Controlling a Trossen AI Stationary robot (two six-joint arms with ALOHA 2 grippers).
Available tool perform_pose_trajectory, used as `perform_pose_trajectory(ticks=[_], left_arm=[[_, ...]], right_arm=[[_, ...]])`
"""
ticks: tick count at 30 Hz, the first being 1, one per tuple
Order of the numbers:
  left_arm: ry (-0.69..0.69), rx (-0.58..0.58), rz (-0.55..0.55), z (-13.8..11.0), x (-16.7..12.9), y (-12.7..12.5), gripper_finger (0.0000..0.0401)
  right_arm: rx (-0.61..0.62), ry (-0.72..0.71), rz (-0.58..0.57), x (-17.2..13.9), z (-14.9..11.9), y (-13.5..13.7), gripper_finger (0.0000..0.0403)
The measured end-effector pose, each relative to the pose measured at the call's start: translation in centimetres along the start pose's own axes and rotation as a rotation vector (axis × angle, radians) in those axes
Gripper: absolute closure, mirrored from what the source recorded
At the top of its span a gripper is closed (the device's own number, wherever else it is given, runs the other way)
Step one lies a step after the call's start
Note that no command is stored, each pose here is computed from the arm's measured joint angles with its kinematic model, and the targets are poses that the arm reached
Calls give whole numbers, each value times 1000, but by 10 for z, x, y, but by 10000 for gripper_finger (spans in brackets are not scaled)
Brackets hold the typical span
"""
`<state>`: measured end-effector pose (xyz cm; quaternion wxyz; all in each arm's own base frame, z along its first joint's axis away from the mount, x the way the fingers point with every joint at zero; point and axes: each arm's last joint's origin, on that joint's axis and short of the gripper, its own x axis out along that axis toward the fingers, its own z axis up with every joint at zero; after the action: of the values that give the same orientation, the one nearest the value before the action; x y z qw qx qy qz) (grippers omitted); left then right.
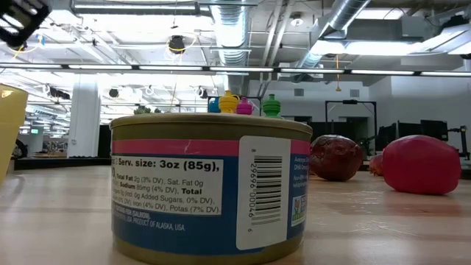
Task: Pick & Place Food Item
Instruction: Put the red tuna can into the yellow bin
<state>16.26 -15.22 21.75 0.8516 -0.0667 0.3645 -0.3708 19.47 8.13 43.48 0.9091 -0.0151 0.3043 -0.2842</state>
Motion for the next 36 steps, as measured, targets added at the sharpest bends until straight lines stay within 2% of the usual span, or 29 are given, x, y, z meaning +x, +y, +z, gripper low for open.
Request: perform_pose_trajectory(ticks=[4,7,10,14,20,27,34,36], left_arm=[[31,4,78,-6,16,0,99],[75,-46,120,-13,28,1,100],[93,-101,113,-18,38,-1,100],[86,-82,76,-20,47,-9,99],[123,-60,120,-29,53,-13,113],[99,-69,166,-28,53,-11,173],[88,-170,170,-27,53,-11,271],[85,-209,172,-27,53,-11,273]], right_arm=[[5,-3,2,0,0,0,91],[4,-3,2,0,0,0,91],[4,-2,2,0,0,0,91],[-9,6,-4,0,-1,-1,91],[-10,7,-5,0,-1,-1,91],[-7,5,-4,0,-1,0,91],[14,5,-4,0,-1,0,91],[18,5,-3,0,-1,0,91]])
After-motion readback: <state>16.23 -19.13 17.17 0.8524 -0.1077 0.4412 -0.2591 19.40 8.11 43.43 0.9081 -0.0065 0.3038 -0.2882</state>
